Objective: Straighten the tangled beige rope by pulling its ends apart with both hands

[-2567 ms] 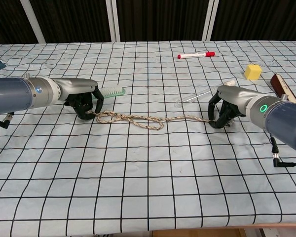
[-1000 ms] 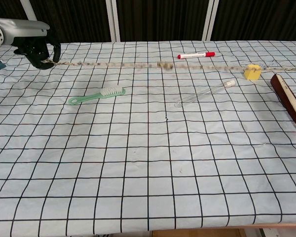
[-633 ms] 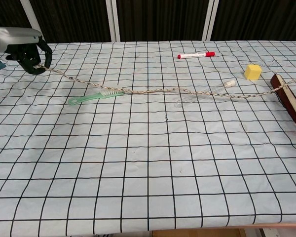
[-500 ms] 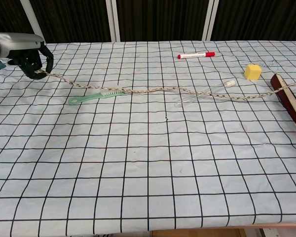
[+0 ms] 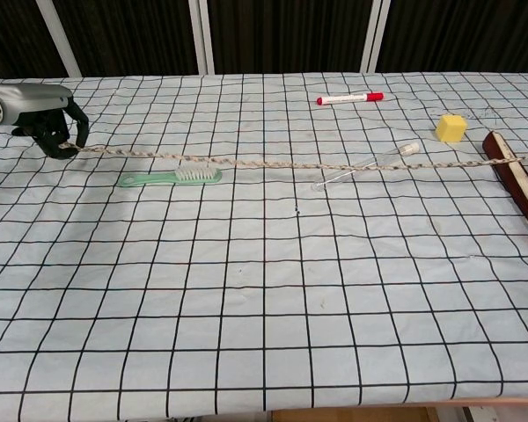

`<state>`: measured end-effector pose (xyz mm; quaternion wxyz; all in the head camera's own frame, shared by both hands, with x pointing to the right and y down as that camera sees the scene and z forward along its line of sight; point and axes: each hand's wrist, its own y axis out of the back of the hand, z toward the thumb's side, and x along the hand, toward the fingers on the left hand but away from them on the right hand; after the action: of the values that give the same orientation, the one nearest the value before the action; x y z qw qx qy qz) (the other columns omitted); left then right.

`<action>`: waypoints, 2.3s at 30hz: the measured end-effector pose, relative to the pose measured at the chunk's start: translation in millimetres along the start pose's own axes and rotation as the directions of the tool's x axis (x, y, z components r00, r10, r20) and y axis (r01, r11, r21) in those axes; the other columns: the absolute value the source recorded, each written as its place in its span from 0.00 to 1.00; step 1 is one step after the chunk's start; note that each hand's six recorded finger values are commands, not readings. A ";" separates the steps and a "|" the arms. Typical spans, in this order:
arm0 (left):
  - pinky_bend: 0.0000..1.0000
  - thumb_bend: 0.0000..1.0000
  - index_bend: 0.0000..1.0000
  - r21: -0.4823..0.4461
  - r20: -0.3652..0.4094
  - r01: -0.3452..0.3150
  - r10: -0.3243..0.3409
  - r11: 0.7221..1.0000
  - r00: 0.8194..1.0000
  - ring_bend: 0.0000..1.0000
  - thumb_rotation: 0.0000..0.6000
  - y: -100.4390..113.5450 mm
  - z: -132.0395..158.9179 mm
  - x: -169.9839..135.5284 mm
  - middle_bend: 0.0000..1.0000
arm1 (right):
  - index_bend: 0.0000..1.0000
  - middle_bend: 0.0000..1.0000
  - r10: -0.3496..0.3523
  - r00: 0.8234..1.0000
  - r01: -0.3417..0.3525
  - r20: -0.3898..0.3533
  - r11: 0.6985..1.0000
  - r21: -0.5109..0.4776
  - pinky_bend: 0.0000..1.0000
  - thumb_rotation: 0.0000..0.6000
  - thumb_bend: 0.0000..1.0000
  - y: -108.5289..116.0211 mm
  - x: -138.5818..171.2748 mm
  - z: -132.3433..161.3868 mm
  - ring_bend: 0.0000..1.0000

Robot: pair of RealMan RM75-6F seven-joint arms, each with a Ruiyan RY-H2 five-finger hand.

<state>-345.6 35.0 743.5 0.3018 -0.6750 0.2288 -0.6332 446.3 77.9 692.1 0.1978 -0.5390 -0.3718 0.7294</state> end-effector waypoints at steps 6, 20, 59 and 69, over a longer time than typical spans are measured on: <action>0.86 0.47 0.63 -0.006 0.024 0.017 -0.017 1.000 1.000 0.89 1.00 -9.3 7.3 0.2 0.90 | 0.66 1.00 0.021 1.000 -0.021 -0.004 1.000 0.005 1.00 1.00 0.48 -9.6 -2.8 -1.0 1.00; 0.81 0.04 0.16 -0.002 0.026 0.071 -0.071 0.997 0.997 0.79 1.00 -15.9 7.6 1.4 0.76 | 0.17 1.00 0.085 0.996 -0.085 -0.004 0.996 0.015 1.00 1.00 0.05 -18.1 -9.6 -3.7 1.00; 0.00 0.00 0.17 -0.102 -0.139 -0.364 0.349 0.926 0.927 0.03 1.00 26.4 -89.0 -251.4 0.13 | 0.05 0.17 -0.326 0.902 0.307 -0.283 0.945 -0.110 0.25 1.00 0.01 29.5 188.7 -50.9 0.30; 0.00 0.00 0.17 -0.096 -0.114 -0.341 0.330 0.935 0.937 0.00 1.00 -6.4 -100.5 -289.8 0.07 | 0.06 0.16 -0.287 0.897 0.269 -0.335 0.958 -0.100 0.25 1.00 0.02 3.0 202.9 -47.4 0.30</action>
<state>-473.0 228.1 541.9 0.3550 -0.6110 0.3910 -0.5898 421.8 231.5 553.4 0.3483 -0.6049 -0.4232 0.5777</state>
